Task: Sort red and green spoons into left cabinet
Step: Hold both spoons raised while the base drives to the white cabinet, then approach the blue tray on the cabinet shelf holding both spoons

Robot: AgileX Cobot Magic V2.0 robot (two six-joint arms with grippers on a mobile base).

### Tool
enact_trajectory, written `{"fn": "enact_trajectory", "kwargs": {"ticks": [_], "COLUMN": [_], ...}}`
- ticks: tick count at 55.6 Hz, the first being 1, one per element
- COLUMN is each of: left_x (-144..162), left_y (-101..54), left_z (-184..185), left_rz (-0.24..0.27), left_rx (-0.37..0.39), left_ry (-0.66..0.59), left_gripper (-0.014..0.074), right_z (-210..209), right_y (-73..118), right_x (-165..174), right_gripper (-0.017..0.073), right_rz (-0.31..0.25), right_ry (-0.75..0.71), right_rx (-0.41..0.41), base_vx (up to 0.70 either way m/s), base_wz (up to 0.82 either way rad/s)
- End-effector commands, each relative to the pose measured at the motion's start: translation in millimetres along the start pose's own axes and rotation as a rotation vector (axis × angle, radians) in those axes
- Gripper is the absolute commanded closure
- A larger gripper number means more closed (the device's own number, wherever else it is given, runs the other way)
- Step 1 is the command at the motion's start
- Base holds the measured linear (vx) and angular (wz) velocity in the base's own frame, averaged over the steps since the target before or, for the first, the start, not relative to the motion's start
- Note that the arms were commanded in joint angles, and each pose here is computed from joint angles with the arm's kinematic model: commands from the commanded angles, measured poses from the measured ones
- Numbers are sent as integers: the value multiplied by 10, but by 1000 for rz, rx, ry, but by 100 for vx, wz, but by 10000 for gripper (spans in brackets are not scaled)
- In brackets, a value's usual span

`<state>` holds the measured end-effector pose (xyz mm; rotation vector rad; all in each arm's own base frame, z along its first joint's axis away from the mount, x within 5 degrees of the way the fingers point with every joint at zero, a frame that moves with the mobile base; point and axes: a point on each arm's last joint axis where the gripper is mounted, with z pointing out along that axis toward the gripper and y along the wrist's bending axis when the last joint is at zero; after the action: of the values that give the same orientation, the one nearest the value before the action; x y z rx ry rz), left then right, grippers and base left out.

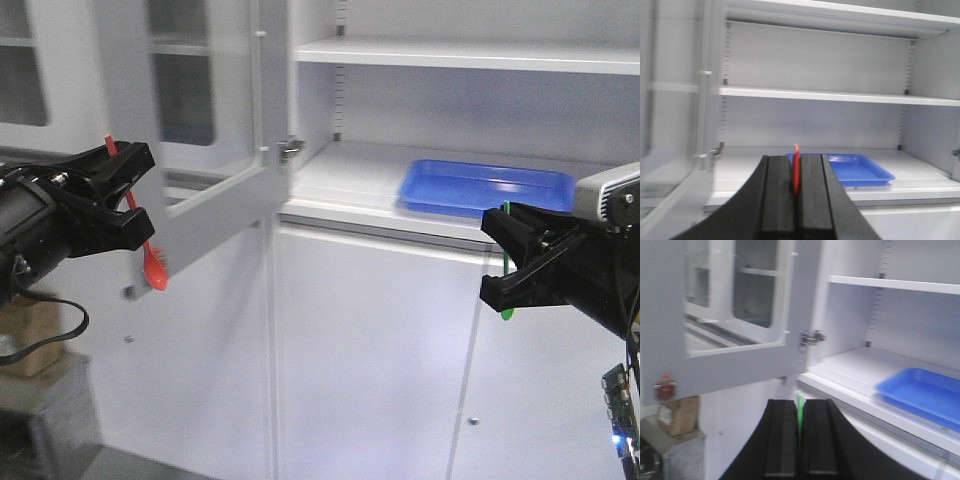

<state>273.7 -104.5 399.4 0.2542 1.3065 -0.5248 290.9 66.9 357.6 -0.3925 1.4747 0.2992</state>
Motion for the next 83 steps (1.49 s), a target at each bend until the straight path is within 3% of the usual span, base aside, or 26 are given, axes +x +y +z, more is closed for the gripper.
{"fn": "enact_trajectory", "kwargs": {"ticks": [1,45,83], "left_x": [-262,-262,-262], "left_y": [-76,-76,-76], "left_z": [-45,-45,-45], "left_rz": [-12,-12,-12], "left_rx": [41,41,41], "left_ry": [-124,-124,-124], "left_gripper": [600,600,600], "right_z": [-45,-45,-45], "right_y": [26,25,25], "right_x": [-218,-217,-216], "right_gripper": [568,568,568], "right_rz": [1,1,1], "right_ry": [-105,-103,-103], "right_rx": [-24,-23,-23], "base_vx": [22,27,26], "base_wz": [-59,-33,-2]}}
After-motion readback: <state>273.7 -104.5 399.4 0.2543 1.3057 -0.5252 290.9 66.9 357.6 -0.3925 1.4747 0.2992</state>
